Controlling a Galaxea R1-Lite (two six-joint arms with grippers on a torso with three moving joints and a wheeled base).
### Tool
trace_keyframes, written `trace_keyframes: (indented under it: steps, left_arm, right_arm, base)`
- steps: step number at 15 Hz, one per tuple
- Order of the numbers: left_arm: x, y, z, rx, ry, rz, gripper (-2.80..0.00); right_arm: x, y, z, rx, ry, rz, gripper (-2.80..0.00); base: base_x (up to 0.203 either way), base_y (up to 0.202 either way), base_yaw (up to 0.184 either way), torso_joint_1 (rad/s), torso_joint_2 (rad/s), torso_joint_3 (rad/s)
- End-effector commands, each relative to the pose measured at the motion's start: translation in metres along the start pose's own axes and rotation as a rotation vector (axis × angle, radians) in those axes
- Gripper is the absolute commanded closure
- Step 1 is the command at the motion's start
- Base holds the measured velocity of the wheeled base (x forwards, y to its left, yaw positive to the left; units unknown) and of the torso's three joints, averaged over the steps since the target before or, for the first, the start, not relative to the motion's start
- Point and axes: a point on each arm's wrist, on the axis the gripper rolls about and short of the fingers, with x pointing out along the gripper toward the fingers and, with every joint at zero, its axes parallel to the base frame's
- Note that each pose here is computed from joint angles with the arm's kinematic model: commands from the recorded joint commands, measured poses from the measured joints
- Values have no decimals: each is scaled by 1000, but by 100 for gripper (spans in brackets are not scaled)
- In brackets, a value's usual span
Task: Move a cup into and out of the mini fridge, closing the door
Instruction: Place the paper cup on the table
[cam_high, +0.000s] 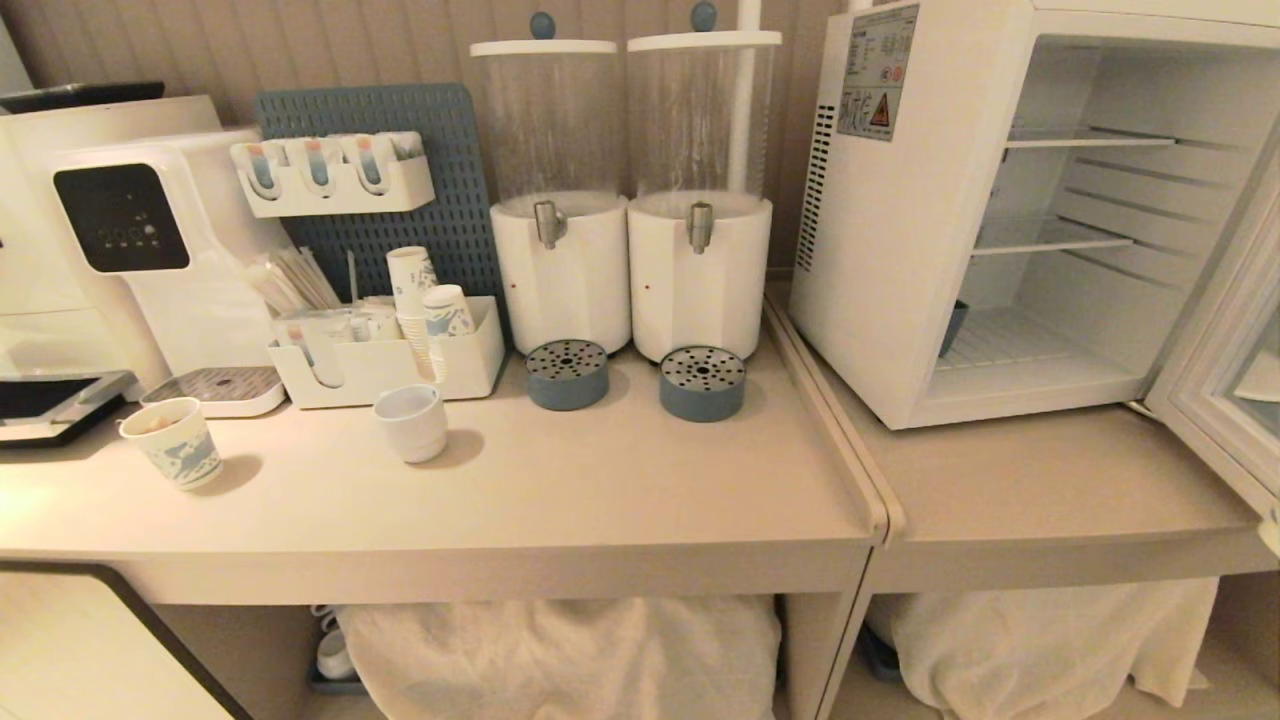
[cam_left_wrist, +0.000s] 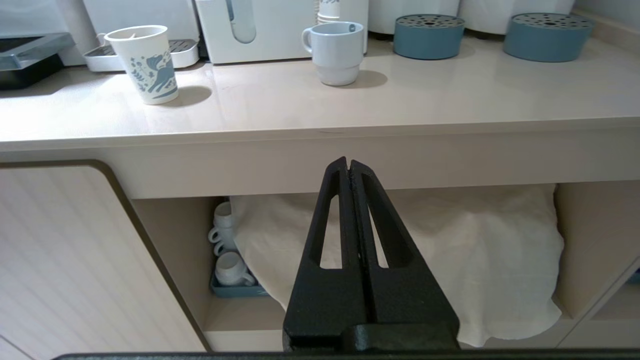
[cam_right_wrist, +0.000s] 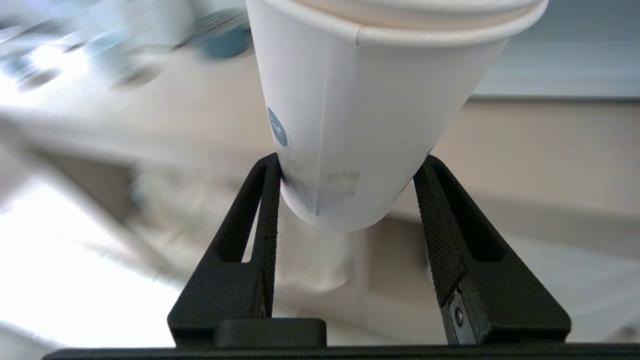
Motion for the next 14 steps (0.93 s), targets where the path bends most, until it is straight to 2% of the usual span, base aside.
trace_keyframes:
  steps: [1, 3, 4, 6, 8, 10, 12, 14]
  left_arm:
    - [1, 0, -6, 0, 21, -1, 0]
    - [1, 0, -6, 0, 19, -1, 0]
    - [1, 0, -6, 0, 19, -1, 0]
    - [1, 0, -6, 0, 19, -1, 0]
    - [1, 0, -6, 0, 19, -1, 0]
    - [1, 0, -6, -2, 19, 0, 0]
    - [1, 0, -6, -11, 19, 4, 0]
    - [1, 0, -6, -12, 19, 4, 0]
  right_arm:
    - [-39, 23, -20, -55, -54, 90, 0]
    - [-67, 30, -40, -69, -39, 191, 0]
    - [-79, 33, -50, -75, -45, 204, 0]
    - [-90, 36, -69, -95, -88, 176, 0]
    - [-93, 35, -90, -116, -146, 83, 0]
    - [-82, 27, -94, -87, -183, -101, 0]
    - [-62, 16, -103, -70, -217, -191, 0]
    - [-39, 5, -119, -68, -232, -245, 0]
  base:
    - [0, 0, 0, 0, 0, 0]
    - [0, 0, 0, 0, 0, 0]
    - [0, 0, 0, 0, 0, 0]
    - [0, 0, 0, 0, 0, 0]
    - [0, 0, 0, 0, 0, 0]
    - [0, 0, 0, 0, 0, 0]
    - [0, 0, 0, 0, 0, 0]
    - [0, 0, 0, 0, 0, 0]
